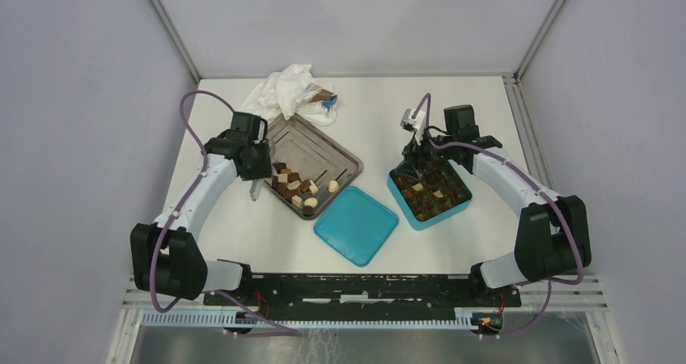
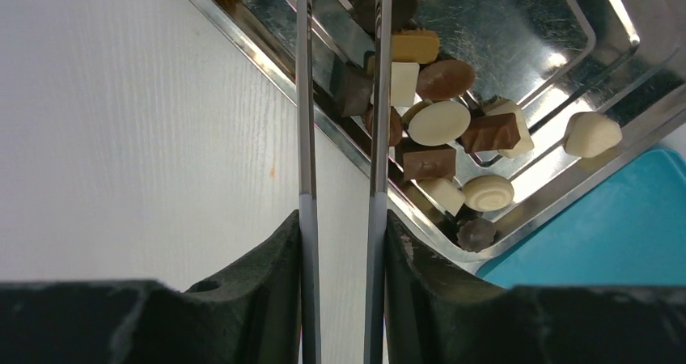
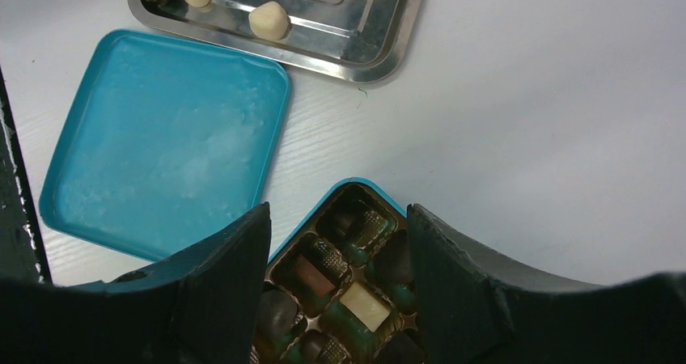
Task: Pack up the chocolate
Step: Pick up the fake chocolate from the plate.
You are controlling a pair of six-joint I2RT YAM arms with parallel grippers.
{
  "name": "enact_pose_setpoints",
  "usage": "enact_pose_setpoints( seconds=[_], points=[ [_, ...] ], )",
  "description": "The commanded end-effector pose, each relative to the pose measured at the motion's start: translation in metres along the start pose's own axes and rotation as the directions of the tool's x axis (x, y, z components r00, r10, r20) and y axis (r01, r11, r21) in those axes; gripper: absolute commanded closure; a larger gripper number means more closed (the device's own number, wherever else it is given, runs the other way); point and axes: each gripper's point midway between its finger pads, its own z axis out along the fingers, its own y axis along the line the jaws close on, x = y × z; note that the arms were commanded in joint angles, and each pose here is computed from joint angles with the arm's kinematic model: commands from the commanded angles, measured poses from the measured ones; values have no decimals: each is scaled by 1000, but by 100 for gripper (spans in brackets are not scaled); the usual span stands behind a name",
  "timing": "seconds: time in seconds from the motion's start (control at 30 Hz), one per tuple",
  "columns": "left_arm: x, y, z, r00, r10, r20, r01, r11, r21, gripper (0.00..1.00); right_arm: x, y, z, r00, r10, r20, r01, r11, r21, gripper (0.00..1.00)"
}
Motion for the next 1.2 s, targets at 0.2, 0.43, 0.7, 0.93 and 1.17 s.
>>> enact_pose_setpoints(
  seconds=[0.2, 0.43, 0.7, 0.93, 1.17],
  points=[
    [-8, -56, -48, 990, -21, 140, -32, 932, 361, 98, -2, -45, -56, 999, -31, 17, 28, 980, 195, 32],
    [5, -92, -85, 975, -40, 218, -88, 835, 544, 98, 46, -90, -109, 995, 85, -59, -50, 898, 437, 32],
    [20, -136, -115, 971, -22, 236, -147, 725, 673, 98, 88, -98, -88, 966, 220, -135, -153, 908, 391, 33],
    [42, -178, -128, 962, 28, 270, -216, 679, 702, 98, 100, -113, -68, 952, 275, -136, -198, 890, 410, 35],
    [55, -197, -133, 962, 47, 268, -235, 644, 728, 98, 104, -127, -60, 945, 304, -121, -215, 856, 471, 43]
  ],
)
